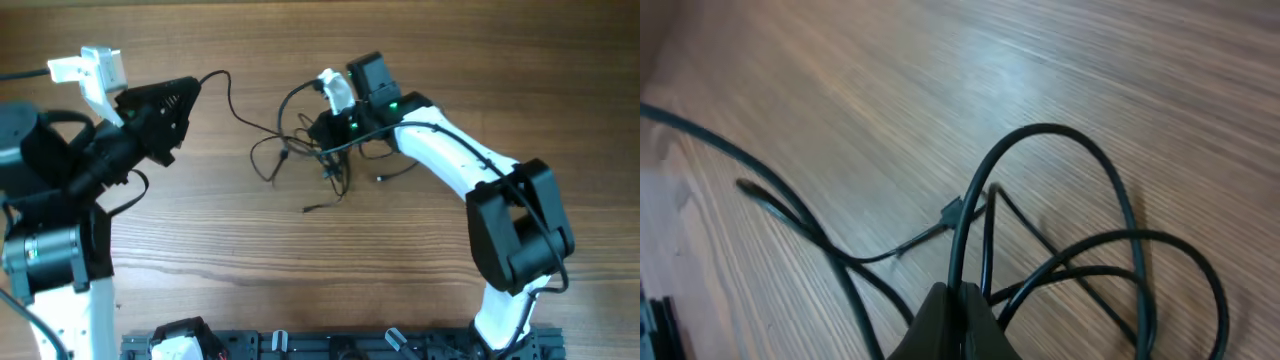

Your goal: Untangle cables

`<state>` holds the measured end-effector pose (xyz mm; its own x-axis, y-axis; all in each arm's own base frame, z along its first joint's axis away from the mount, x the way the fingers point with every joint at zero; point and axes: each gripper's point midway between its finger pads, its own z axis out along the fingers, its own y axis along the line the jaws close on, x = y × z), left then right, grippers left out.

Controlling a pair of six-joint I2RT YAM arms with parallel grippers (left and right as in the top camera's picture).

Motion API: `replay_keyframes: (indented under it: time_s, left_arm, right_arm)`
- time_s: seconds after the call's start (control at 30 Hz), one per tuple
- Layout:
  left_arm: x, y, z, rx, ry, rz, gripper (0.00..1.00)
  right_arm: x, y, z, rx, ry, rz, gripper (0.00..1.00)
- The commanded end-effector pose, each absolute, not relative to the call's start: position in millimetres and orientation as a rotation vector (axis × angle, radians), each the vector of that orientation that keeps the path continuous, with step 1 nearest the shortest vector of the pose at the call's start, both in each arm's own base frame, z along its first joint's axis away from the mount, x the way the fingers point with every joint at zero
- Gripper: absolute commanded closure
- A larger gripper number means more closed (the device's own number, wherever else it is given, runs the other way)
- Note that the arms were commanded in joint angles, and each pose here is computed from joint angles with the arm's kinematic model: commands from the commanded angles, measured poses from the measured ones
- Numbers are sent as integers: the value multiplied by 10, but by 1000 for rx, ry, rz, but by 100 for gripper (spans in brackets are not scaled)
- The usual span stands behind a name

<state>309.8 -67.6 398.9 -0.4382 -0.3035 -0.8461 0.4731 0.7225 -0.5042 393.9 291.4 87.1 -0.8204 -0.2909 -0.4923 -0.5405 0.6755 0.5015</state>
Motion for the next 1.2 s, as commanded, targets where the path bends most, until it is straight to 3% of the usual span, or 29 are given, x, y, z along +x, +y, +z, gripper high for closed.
replay_keyframes:
  time_s: [0.0,0.17,0.3,0.5,0.67,0.83,0.87,0.93,1.0,1.17]
  left_arm:
    - [3432,-535,3646,65,1929,-831,96]
    - [3935,-214,2663,-105,2206,-610,96]
    - [4139,130,2051,-327,2357,-378,96]
    - [4078,938,1882,-723,2310,-185,96]
    - [3787,1574,1806,-1089,2212,-138,96]
    - [3650,1625,1726,-1139,2246,-125,96]
    - [3646,1622,1723,-1149,2244,-129,96]
    - [3656,1599,1725,-1142,2247,-147,96]
    - [3669,1566,1728,-1135,2251,-173,96]
    - [3767,1242,1733,-1039,2304,-297,96]
  right_arm:
    - [4079,2606,1525,-553,2412,880,96]
    - [4050,1624,1866,-256,2506,494,96]
    - [3693,400,1835,230,2653,-23,96]
    - [3231,-986,1735,908,2638,-263,96]
    - [3126,-1216,1723,1010,2620,-278,96]
    - [3213,-1115,1690,986,2629,-201,96]
    - [3229,-1104,1660,986,2637,-194,92]
    - [3308,-978,1582,915,2686,-99,55]
    - [3448,-777,1534,786,2721,13,38]
    - [3804,358,1293,286,2816,241,32]
